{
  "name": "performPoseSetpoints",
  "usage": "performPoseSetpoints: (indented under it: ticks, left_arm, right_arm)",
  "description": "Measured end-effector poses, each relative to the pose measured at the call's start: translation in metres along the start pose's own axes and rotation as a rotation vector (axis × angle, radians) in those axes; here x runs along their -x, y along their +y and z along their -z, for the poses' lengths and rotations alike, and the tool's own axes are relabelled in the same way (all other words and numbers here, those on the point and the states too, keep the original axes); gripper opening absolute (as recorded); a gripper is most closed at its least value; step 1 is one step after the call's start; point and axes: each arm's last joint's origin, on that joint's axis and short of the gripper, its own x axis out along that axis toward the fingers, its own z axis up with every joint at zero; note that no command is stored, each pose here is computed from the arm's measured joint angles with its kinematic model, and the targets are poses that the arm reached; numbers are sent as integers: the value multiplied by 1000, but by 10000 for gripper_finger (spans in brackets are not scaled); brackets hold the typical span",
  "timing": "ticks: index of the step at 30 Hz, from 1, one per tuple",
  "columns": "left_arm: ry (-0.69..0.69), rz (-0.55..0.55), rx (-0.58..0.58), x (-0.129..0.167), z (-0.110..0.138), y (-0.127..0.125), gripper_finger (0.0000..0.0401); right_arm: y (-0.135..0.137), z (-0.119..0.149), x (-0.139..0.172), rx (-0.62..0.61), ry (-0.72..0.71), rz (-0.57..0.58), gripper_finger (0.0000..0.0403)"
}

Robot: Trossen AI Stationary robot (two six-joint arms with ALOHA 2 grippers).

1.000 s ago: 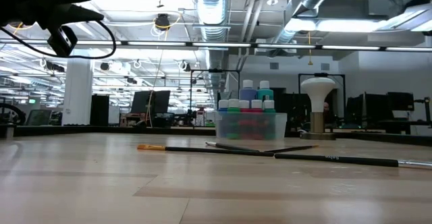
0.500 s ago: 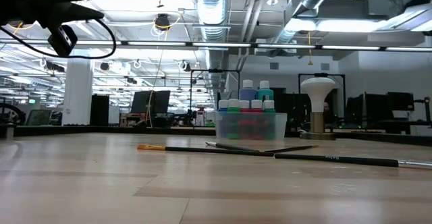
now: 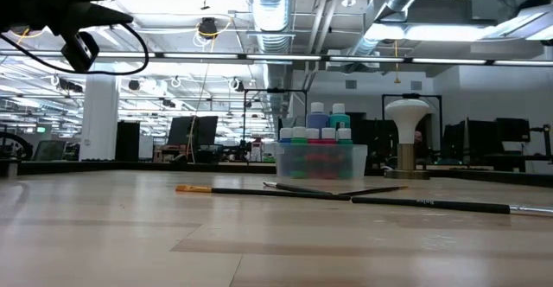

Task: Pick & Place Paint Supplies
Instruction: Put the orange paintbrush into the green cup

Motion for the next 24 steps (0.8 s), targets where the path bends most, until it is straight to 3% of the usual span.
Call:
performPoseSetpoints:
  ticks: [8,24]
  left_arm:
    - [-3,2,3,0,0,0,2]
    - [-11,6,10,0,-1,-1,2]
  right_arm:
    - [7,-13,2,-74,56,-33,0]
    - [22,-58,9,-70,95,-65,0]
